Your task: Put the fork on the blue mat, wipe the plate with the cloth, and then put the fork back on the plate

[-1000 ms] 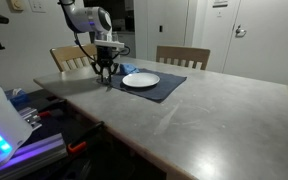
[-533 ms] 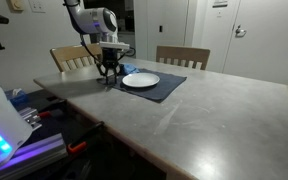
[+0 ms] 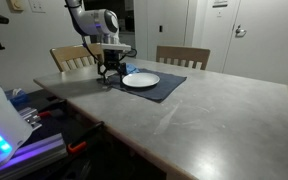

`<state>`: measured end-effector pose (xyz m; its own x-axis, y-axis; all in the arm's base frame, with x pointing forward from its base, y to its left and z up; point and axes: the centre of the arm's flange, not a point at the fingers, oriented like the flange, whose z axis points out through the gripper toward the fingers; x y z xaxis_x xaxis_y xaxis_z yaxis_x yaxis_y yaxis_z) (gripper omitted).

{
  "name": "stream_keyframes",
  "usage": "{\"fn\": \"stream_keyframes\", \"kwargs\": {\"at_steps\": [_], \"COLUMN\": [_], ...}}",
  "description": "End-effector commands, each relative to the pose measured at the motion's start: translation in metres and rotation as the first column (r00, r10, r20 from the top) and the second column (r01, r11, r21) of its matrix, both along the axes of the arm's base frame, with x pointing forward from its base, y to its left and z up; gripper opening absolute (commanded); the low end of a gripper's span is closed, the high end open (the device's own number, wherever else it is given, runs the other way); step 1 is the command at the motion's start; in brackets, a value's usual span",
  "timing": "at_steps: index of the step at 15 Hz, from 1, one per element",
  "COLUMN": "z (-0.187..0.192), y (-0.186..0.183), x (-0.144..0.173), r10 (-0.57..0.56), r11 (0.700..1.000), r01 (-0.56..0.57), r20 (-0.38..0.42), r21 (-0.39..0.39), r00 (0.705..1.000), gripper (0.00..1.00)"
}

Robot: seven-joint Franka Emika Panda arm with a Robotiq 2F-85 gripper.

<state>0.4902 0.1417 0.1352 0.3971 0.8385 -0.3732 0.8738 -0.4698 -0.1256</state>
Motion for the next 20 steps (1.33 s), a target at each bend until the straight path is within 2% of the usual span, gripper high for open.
{"fn": "stream_keyframes", "kwargs": {"at_steps": [1,3,5,7,10,11,13,14,16,20], "z": [-0.005,-0.005,-0.002,0.004,0.005,0.007,0.008,0.006,0.002,-0.005], "y": [0.004,0.01,0.016,0.021,0.03,0.033,0.037,0.039,0.04,0.042], "x": [0.004,0.004,0.003,0.003,0.0,-0.001,-0.004,-0.005,-0.008,-0.007], "r10": [-0.004,-0.002,0.005,0.006,-0.024,-0.036,-0.06,-0.078,-0.118,-0.208], "r11": [1.0,1.0,1.0,1.0,1.0,0.999,0.998,0.997,0.993,0.975], "r01": [0.004,0.002,-0.006,-0.006,0.024,0.036,0.061,0.079,0.119,0.217], "r20": [0.018,0.023,0.033,0.046,0.053,0.06,0.073,0.075,0.086,0.168], "r21": [0.011,0.013,0.01,0.0,0.007,-0.001,-0.014,-0.015,-0.016,-0.037], "r00": [1.0,1.0,0.999,0.999,0.998,0.998,0.995,0.994,0.989,0.964], "gripper": [0.74,0.57,0.55,0.67,0.79,0.94,0.95,1.0,1.0,1.0]}}
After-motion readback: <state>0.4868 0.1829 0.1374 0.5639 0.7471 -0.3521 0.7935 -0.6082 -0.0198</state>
